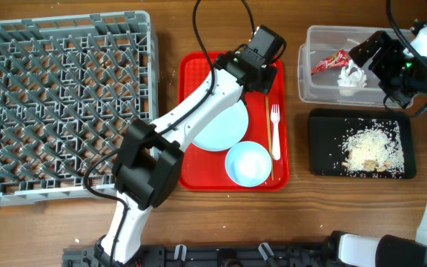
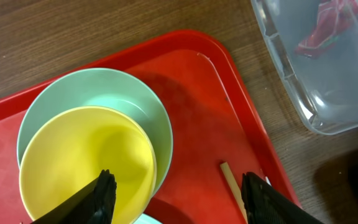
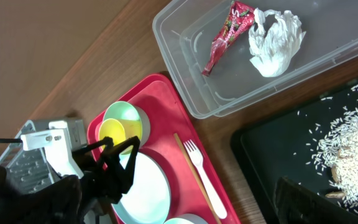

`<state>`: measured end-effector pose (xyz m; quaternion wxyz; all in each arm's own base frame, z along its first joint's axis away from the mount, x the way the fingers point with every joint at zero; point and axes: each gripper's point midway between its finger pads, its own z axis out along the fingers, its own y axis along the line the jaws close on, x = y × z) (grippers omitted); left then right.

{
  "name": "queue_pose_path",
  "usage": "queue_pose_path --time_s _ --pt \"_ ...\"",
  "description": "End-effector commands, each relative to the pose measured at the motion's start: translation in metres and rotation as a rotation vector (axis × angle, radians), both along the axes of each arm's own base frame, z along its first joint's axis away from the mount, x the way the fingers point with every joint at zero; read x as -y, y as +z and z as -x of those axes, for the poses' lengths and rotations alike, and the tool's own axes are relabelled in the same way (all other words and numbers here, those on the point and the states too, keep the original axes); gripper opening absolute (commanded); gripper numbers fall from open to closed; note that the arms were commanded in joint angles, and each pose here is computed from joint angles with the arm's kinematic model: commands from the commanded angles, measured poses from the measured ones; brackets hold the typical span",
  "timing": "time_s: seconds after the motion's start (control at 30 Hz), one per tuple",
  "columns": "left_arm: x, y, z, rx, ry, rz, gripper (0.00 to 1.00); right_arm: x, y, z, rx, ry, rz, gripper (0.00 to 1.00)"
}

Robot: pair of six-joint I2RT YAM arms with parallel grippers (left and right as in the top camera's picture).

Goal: Sort waste into correct bins and load items into the dishwasher rack
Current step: 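Lower the left gripper onto the yellow cup rim to grasp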

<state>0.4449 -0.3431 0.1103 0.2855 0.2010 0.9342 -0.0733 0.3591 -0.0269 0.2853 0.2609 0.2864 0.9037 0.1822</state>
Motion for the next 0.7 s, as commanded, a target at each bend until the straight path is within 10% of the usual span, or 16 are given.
queue_pose_path --time_s 0.0,0.2,0.43,0.67 --pt "-0.004 -0.026 -0.007 -0.012 0.020 -0.048 0.62 0.002 -0.002 -0.001 -0.005 0.005 0.017 1.00" --pt "-0.009 -0.033 -0.011 -0.017 0.032 -0.058 0.53 0.002 -0.002 -0.001 -0.005 0.005 0.017 0.99" --pt "-0.012 -0.033 -0.013 -0.017 0.041 -0.063 0.18 0.002 -0.002 -0.001 -0.004 0.005 0.017 1.00" --pt "-0.030 -0.031 -0.022 0.033 0.098 -0.138 0.11 0.002 -0.002 -0.001 -0.005 0.005 0.017 1.00"
